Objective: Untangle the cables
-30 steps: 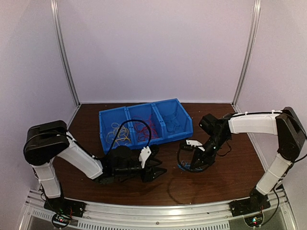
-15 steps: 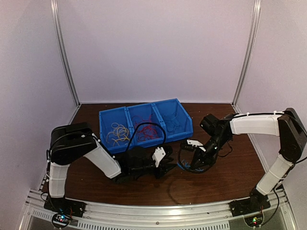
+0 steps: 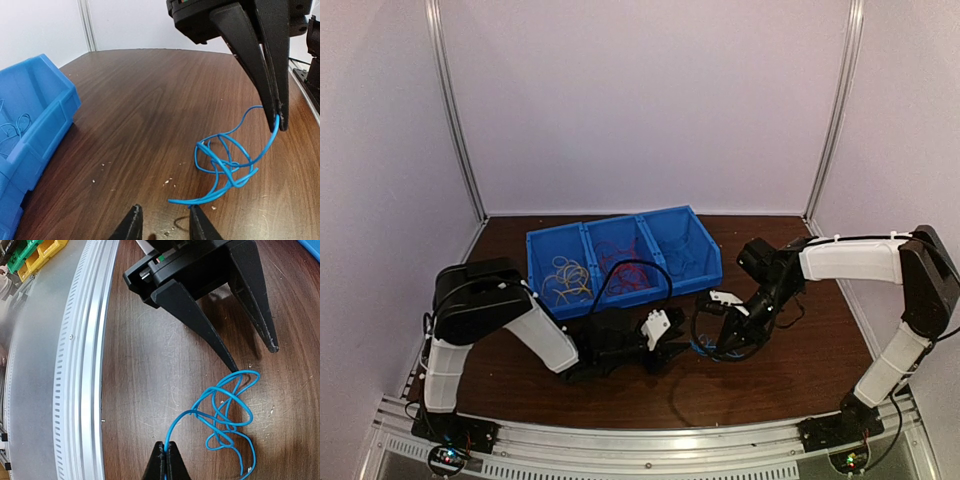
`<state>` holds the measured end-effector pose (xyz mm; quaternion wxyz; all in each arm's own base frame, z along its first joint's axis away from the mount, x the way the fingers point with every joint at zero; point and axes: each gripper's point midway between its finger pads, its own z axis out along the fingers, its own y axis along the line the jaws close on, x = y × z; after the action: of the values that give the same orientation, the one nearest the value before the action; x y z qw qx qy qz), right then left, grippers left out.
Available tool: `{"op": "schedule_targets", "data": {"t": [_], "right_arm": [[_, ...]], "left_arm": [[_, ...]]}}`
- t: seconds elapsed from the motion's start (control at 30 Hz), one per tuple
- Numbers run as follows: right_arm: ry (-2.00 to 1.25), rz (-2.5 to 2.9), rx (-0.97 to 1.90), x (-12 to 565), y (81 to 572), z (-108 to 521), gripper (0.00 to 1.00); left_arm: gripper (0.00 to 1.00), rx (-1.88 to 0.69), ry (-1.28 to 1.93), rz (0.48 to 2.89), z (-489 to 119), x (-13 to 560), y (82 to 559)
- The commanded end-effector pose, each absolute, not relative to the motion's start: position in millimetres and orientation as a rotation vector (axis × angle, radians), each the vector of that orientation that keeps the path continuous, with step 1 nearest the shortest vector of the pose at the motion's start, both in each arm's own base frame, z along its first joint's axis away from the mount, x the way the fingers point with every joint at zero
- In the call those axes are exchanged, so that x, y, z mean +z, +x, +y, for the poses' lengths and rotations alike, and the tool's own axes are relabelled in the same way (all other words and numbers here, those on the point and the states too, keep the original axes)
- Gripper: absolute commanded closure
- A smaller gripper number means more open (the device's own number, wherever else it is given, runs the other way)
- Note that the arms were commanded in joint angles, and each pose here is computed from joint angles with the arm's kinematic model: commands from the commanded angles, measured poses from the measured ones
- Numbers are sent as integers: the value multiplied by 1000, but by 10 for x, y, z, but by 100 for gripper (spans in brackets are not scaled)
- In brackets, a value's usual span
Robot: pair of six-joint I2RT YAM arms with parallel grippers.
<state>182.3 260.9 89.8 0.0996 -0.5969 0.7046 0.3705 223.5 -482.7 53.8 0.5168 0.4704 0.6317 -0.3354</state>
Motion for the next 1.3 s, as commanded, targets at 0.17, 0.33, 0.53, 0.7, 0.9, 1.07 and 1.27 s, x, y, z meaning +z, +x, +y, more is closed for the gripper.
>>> {"op": "schedule_targets", "data": {"t": [0.17,0.33,0.53,0.7,0.9,1.07,1.27], "right_arm": [[-1767,2046,1150,1024,1790,2665,100],[-1769,2045,1161,1035,1790,2674,100],[-1764,2048,1148,1024,1810,2675,100],[-1759,2050,1144,1019,1824,2679,100],[-1752,2050,1145,1022,1830,2690,100],[-1752,2052,1141,1030,1830,2681,100],[-1723,2044,1148,1108,1871,2645,100]], "left_arm": [[64,-730,1149,1443,-4939,595,2327],[62,-751,1201,1402,-5028,607,2272],[57,-842,1246,1305,-5048,737,2036],[55,-887,1290,1227,-5095,864,1824],[69,-901,1331,1236,-5164,805,1754],[82,-848,1321,1284,-5130,716,1832],[88,-839,1323,1352,-4998,569,1815]]}}
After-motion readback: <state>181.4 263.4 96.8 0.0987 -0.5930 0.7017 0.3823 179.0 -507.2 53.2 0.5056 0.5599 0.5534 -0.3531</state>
